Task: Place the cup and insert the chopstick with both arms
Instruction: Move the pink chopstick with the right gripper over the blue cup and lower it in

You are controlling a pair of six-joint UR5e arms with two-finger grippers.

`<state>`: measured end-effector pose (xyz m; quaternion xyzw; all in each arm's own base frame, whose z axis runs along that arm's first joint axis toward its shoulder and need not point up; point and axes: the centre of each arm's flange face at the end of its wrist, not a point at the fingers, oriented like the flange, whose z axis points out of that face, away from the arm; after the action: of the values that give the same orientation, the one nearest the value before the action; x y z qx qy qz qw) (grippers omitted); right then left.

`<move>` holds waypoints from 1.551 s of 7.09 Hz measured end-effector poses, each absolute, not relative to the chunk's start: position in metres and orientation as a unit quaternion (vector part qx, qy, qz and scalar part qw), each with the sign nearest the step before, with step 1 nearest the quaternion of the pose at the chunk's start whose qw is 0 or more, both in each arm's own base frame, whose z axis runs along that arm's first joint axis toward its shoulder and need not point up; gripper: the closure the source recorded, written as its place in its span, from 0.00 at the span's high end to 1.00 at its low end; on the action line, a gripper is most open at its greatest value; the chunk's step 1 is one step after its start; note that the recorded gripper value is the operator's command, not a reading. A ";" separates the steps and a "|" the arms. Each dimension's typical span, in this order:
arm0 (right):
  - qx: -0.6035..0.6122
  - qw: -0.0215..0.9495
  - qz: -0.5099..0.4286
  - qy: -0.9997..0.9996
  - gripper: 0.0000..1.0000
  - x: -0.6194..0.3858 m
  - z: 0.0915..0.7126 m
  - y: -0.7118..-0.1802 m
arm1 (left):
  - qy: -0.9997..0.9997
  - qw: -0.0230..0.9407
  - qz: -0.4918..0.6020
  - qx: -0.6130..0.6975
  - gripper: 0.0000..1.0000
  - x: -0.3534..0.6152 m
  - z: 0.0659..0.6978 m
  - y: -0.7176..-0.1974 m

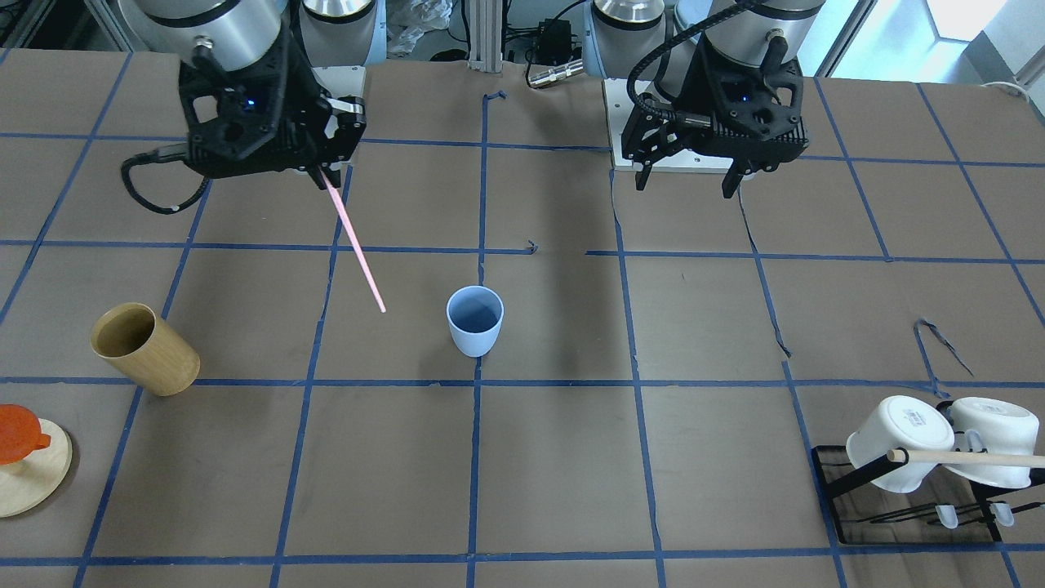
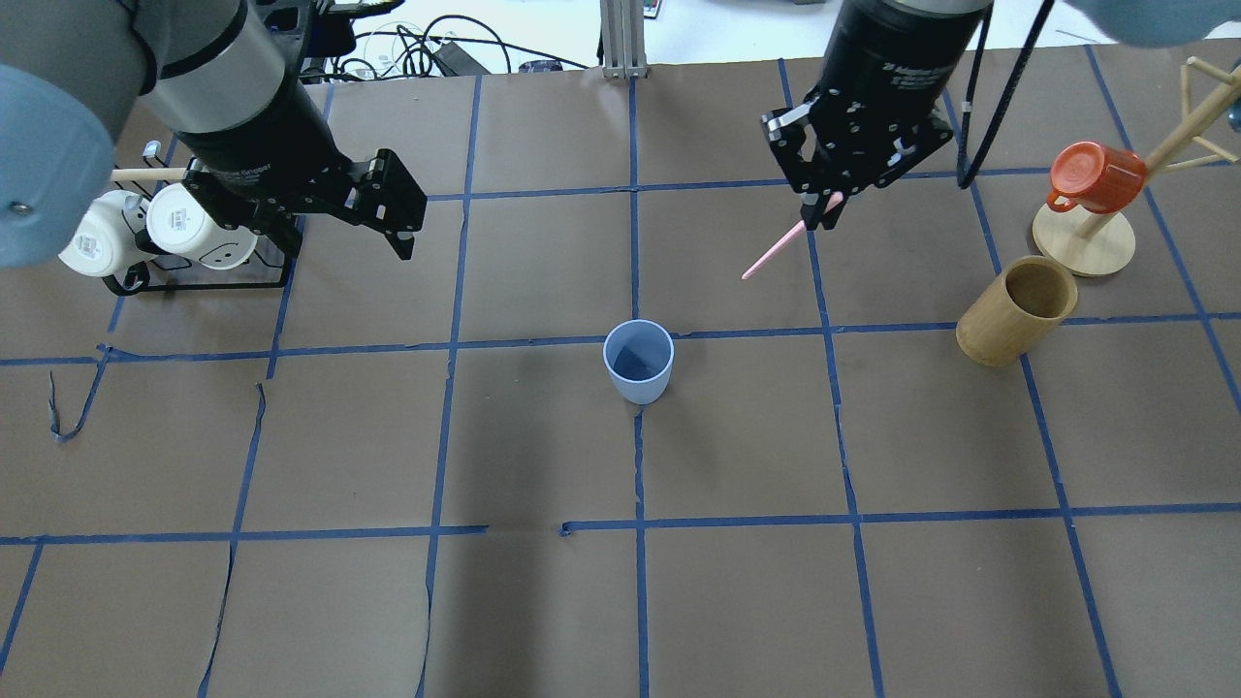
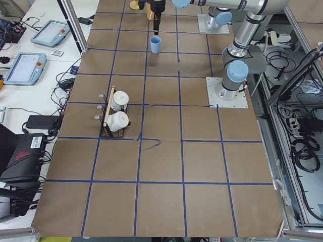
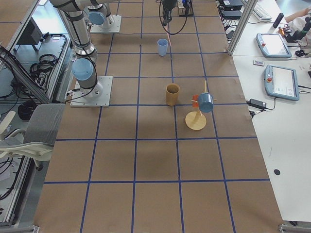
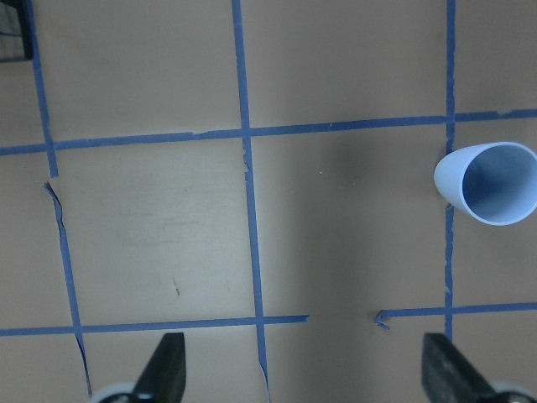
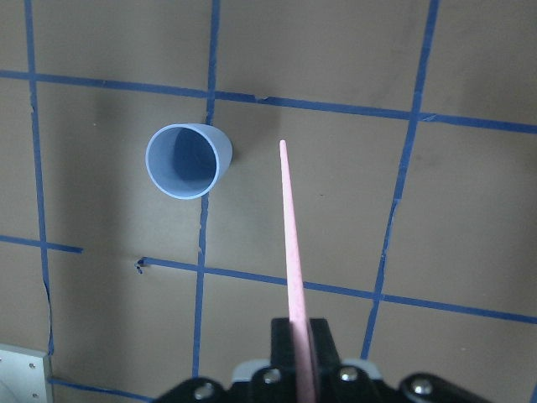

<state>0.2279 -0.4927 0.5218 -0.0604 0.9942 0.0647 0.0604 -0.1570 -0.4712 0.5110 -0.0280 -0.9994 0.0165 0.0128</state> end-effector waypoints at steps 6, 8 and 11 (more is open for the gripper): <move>-0.051 0.035 0.100 0.993 0.00 0.337 0.451 -0.483 | -0.999 0.024 0.027 -0.024 1.00 -0.155 0.513 -0.474; -0.051 0.036 0.098 0.993 0.10 0.341 0.426 -0.492 | -0.999 0.024 0.027 -0.024 1.00 -0.155 0.512 -0.474; -0.049 0.035 0.099 0.993 0.45 0.344 0.410 -0.500 | -0.999 0.023 0.030 -0.025 1.00 -0.155 0.514 -0.474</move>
<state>0.3438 -0.4999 0.4096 -0.0490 0.9932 0.0992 0.0353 -0.1552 -0.4736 0.5144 -0.0247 -0.9990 0.0296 0.0228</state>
